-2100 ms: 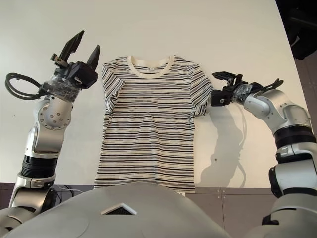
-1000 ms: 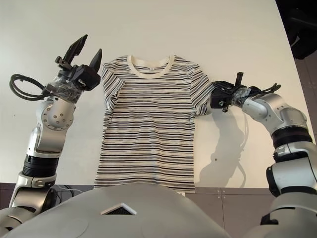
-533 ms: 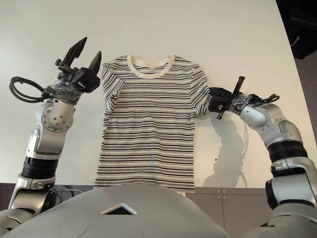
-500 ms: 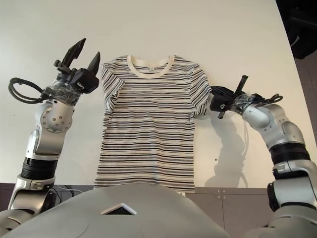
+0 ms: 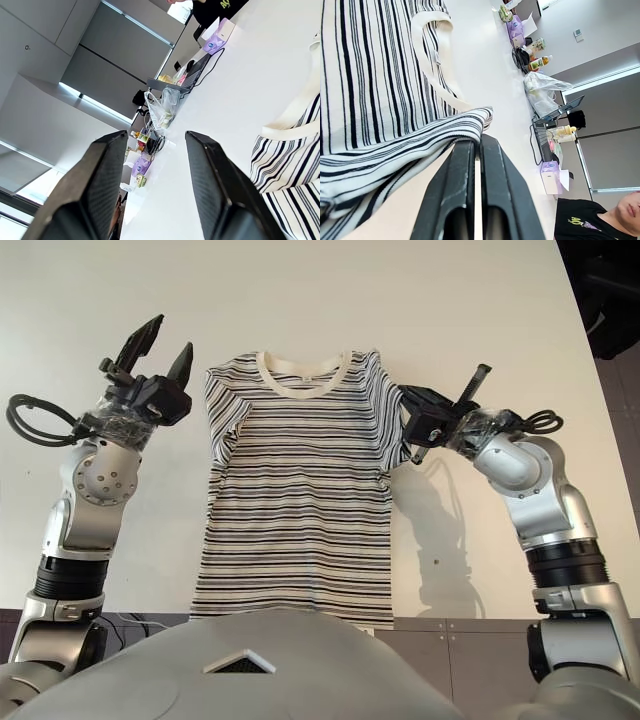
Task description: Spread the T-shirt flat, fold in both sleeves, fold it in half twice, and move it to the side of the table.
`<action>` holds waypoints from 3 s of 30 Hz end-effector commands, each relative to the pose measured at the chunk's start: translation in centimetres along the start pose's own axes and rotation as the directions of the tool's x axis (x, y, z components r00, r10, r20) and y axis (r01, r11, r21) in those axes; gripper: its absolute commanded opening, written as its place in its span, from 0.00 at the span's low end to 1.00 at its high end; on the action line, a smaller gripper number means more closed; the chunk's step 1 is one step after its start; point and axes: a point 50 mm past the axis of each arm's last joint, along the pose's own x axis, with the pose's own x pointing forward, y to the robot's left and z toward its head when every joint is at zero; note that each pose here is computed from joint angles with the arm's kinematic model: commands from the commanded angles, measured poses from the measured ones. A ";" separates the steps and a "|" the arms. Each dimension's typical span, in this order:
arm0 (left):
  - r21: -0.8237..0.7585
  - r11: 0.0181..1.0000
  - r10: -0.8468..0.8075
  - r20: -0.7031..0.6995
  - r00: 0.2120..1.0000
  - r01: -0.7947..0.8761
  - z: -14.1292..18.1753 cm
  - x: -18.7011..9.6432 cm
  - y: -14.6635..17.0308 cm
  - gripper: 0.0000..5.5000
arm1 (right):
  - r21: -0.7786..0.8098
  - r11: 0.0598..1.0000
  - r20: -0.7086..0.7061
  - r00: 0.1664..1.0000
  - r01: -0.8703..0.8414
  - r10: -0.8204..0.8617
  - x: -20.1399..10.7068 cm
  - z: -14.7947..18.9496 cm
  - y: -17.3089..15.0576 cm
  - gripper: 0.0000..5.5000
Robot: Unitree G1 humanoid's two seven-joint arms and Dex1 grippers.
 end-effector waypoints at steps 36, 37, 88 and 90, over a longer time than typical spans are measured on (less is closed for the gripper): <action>-0.146 0.416 -0.900 0.075 0.429 0.898 0.2 -17.9 -3.1 0.39 | -0.190 0.658 0.135 0.645 -0.729 0.753 -10.7 4.8 5.1 0.60; -0.117 0.398 -0.908 0.092 0.409 0.910 0.7 -18.3 -3.7 0.39 | -0.218 0.644 0.131 0.632 -0.733 0.764 -11.1 4.8 5.7 0.60; 0.045 0.400 -0.886 0.276 0.373 0.915 2.3 -17.4 -7.1 0.02 | -0.217 0.674 0.295 0.611 -0.706 0.735 -10.7 6.5 9.1 0.02; 0.009 0.414 -0.874 0.285 0.395 0.910 2.5 -17.1 -7.0 0.02 | -0.204 0.668 0.300 0.604 -0.715 0.738 -10.8 6.5 9.0 0.02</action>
